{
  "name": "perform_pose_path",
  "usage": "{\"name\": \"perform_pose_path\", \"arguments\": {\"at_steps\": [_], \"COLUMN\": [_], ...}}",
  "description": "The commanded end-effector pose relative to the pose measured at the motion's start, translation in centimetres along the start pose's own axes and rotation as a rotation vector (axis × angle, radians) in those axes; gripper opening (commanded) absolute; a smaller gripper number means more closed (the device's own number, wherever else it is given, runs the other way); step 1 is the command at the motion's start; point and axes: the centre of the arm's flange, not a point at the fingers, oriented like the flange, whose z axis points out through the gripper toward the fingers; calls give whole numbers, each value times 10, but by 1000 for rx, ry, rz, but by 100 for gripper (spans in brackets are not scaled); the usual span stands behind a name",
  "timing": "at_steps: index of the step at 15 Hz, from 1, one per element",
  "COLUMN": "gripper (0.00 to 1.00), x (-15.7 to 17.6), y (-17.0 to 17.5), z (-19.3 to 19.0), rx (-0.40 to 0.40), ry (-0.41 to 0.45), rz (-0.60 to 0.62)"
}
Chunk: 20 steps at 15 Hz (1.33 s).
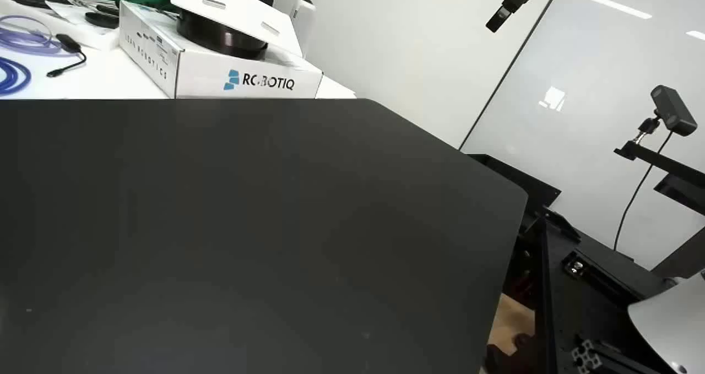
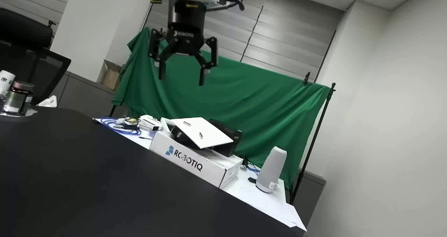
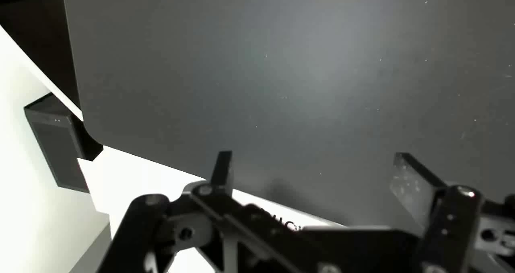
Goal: Place the bottle on the table
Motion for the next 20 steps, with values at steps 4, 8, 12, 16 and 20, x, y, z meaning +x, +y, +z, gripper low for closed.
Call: {"name": "perform_pose_path", "arguments": {"at_steps": [4, 8, 12, 16, 20], "gripper": [100, 100, 100, 100, 100], "x": [0, 0, 31, 93, 141], "y": [0, 0, -22, -106, -216], "z": [0, 0, 8, 30, 38], "rx": [0, 0, -10, 13, 97], "ry": [0, 0, 29, 44, 51], "rz": [0, 0, -50, -194, -337]}}
